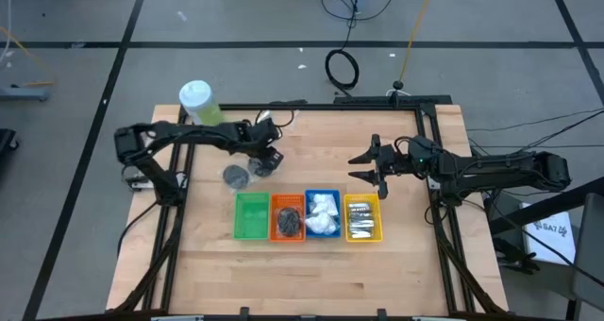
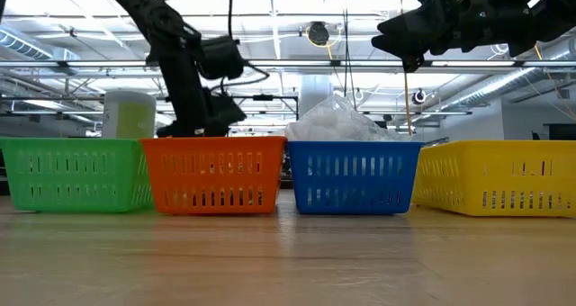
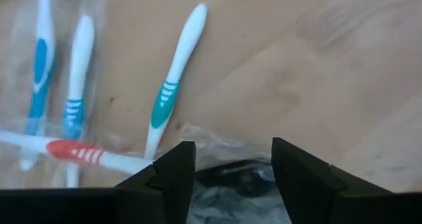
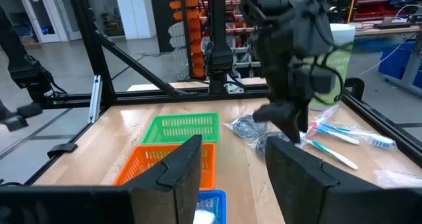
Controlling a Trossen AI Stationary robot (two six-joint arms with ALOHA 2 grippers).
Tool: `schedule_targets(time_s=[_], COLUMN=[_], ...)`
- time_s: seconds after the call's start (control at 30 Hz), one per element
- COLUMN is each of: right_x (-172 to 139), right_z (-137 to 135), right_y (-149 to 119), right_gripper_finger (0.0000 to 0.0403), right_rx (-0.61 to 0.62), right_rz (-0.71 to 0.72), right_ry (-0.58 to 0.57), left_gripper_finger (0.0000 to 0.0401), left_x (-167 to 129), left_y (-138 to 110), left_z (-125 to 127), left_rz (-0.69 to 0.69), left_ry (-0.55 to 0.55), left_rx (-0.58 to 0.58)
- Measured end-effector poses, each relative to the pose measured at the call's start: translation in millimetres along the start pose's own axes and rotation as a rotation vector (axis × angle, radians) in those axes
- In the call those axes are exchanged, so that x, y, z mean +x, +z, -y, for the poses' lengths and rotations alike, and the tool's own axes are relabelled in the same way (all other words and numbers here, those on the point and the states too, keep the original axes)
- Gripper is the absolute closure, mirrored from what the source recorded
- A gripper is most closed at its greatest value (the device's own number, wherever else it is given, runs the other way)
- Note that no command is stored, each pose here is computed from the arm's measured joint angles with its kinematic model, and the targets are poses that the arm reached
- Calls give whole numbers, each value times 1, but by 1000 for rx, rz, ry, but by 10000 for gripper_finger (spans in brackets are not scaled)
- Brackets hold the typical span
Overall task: Pick & Place Travel size toiletries
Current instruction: Put the black mirror into the orange basket
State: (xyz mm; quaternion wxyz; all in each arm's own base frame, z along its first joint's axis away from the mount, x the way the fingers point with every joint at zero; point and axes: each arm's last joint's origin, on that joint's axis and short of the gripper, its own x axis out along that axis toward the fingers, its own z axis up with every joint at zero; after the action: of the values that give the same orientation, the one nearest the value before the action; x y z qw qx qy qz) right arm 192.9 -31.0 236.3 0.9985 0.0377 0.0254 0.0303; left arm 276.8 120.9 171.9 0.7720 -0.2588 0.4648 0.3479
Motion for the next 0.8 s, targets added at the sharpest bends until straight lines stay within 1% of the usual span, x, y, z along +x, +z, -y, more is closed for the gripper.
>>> schedule_targets(time_s=[0.13, 0.23, 0.33, 0.53, 0.67, 0.8], right_x=[0, 0, 0, 0, 0, 0], right_z=[0, 0, 0, 0, 0, 0], right_y=[0, 0, 0, 0, 0, 0], right_gripper_finger=[248, 248, 248, 248, 248, 248], right_rx=[1, 0, -3, -4, -4, -4], right_rz=[-4, -4, -4, -4, -4, -4], right_ry=[0, 0, -1, 0, 0, 0], left_gripper_finger=[189, 182, 182, 181, 192, 224], left_x=[17, 26, 31, 32, 32, 32], left_y=[-2, -3, -3, -2, -2, -2], left_z=[-4, -4, -3, -3, -3, -3], left_rz=[-50, -57, -57, -49, -49, -49], left_ry=[33, 49, 48, 40, 40, 40], left_rx=[-9, -9, 5, 26, 35, 54])
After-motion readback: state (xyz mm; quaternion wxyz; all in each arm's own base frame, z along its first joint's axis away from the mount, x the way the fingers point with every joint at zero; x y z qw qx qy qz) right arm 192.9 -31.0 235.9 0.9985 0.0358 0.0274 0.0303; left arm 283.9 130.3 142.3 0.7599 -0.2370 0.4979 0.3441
